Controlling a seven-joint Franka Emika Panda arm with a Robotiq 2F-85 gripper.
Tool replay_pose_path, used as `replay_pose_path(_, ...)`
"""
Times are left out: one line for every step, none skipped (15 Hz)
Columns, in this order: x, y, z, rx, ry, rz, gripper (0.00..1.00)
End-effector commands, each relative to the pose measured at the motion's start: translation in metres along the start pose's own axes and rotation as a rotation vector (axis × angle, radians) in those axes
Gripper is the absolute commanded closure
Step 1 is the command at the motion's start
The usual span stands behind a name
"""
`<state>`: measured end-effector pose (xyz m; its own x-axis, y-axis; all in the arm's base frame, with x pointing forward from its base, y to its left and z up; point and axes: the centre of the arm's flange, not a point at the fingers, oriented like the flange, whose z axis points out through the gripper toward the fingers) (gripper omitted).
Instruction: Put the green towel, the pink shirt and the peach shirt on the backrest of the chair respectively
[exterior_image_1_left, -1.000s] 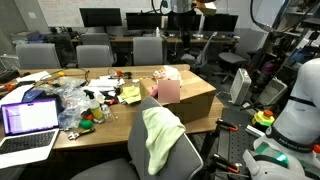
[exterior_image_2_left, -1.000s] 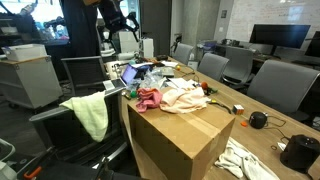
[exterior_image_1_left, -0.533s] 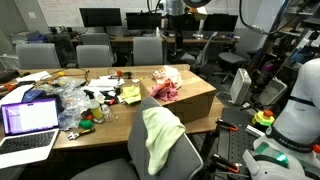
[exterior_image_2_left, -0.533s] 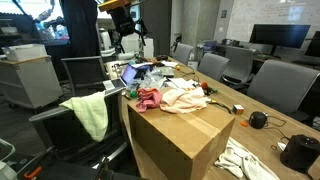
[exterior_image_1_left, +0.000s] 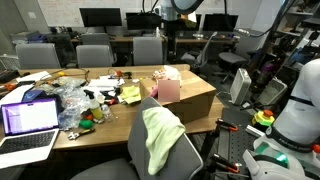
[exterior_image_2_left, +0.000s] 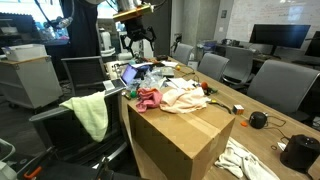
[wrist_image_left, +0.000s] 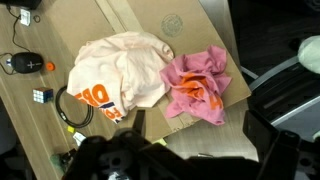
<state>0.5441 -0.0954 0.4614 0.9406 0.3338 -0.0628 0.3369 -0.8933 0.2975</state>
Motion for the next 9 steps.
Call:
replay_pose_path(0.023,0.034,0.024,0.002,-0.008,0.091,0.00)
replay_pose_path(0.026,0.042,0.033,0.007,-0.017,0.108,0.00)
replay_pose_path(0.029,0.046,0.041,0.015,-0.026,0.119,0.00)
replay_pose_path(0.032,0.052,0.049,0.018,-0.033,0.130,0.00)
replay_pose_path(0.037,0.054,0.055,0.025,-0.037,0.135,0.00)
replay_pose_path(0.041,0.055,0.061,0.030,-0.039,0.139,0.00)
replay_pose_path(0.046,0.055,0.065,0.037,-0.039,0.137,0.00)
replay_pose_path(0.052,0.056,0.070,0.039,-0.038,0.135,0.00)
replay_pose_path(0.057,0.055,0.074,0.044,-0.035,0.130,0.00)
